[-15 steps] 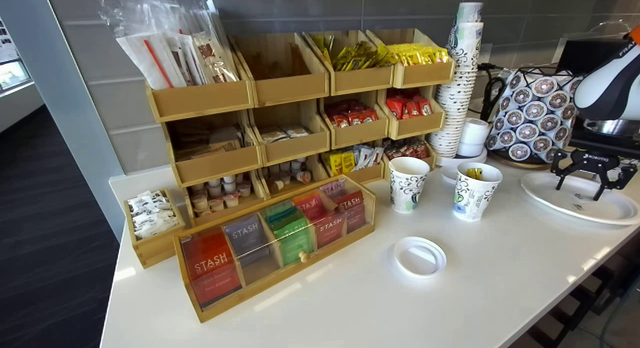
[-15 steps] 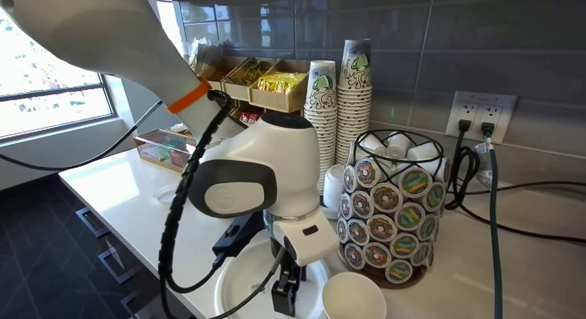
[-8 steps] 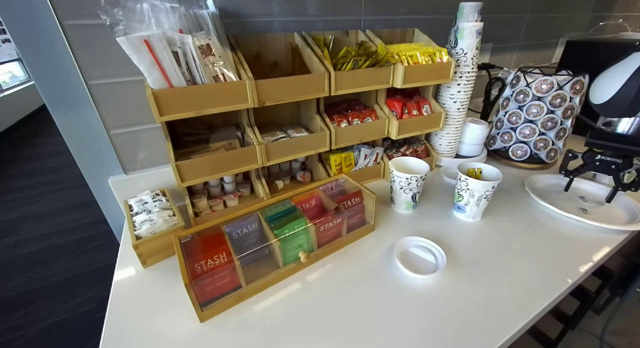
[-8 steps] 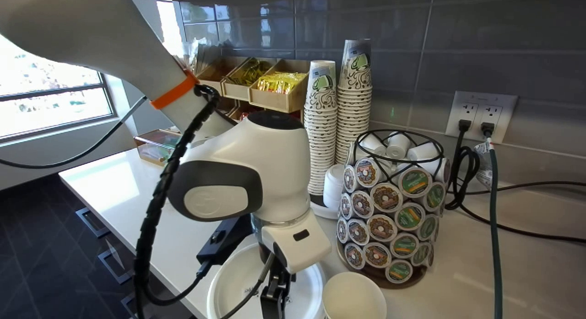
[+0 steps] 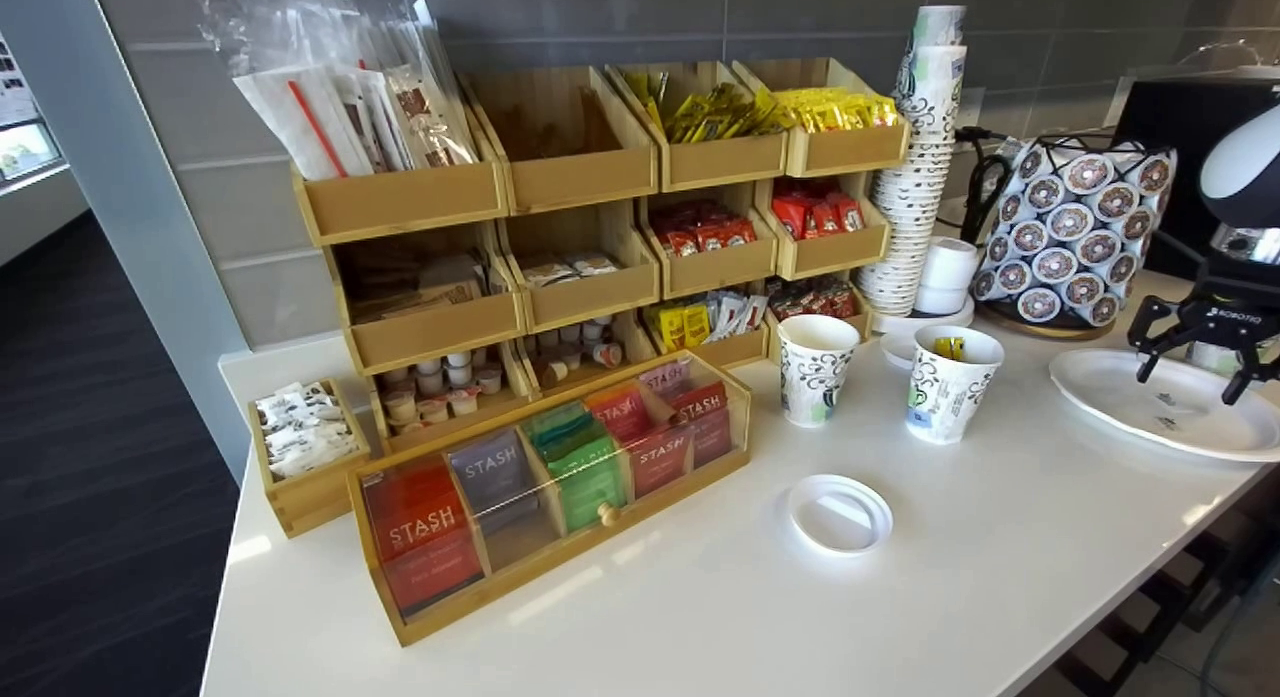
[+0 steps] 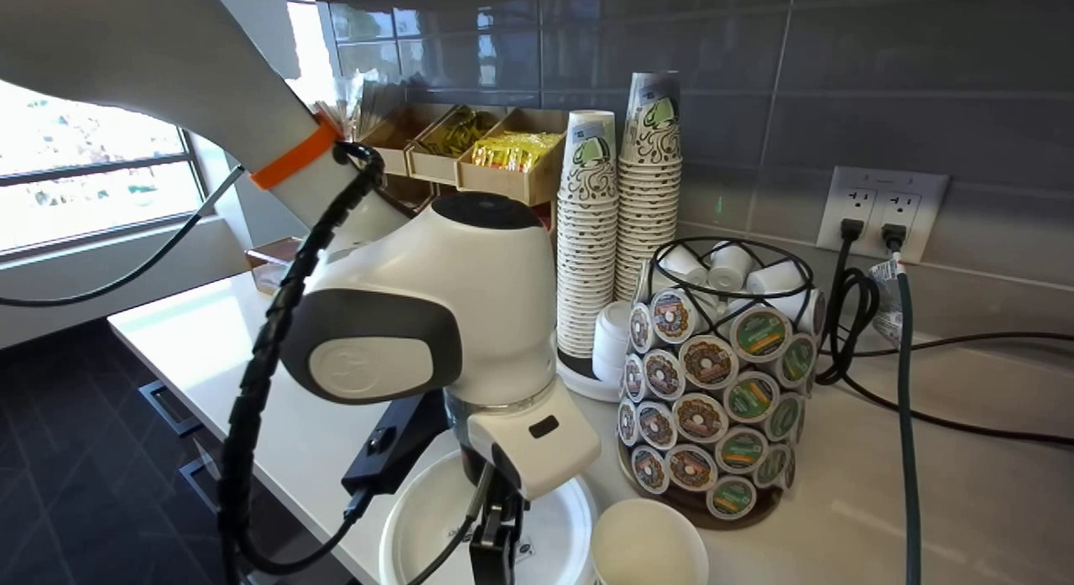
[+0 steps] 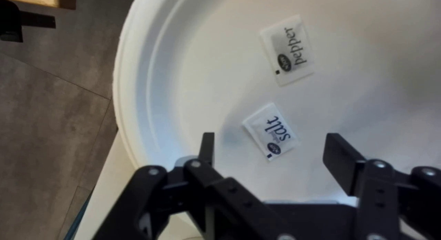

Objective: Put the white packet into the cup

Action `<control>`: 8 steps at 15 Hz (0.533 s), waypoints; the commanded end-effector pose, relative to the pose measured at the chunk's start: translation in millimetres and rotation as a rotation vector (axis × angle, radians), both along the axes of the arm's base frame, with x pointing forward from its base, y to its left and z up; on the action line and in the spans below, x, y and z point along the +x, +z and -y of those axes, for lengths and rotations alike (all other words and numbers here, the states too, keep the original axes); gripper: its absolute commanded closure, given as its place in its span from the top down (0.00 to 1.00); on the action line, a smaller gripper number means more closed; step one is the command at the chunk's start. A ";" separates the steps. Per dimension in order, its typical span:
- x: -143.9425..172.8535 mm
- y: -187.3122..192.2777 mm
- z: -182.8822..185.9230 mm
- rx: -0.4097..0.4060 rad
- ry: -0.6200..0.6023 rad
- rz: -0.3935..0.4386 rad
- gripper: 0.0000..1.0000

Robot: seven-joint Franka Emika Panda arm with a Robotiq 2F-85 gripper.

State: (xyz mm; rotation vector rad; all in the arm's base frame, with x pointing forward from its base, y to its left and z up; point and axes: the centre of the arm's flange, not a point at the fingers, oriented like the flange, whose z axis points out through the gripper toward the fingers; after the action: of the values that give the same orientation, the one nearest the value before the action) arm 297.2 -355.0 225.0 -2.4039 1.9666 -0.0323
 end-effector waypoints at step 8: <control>3.3 -9.2 -2.6 -0.024 0.073 -0.001 0.80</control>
State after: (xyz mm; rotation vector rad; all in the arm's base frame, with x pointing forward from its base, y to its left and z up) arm 300.3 -352.7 223.9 -2.4574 1.9031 -0.0370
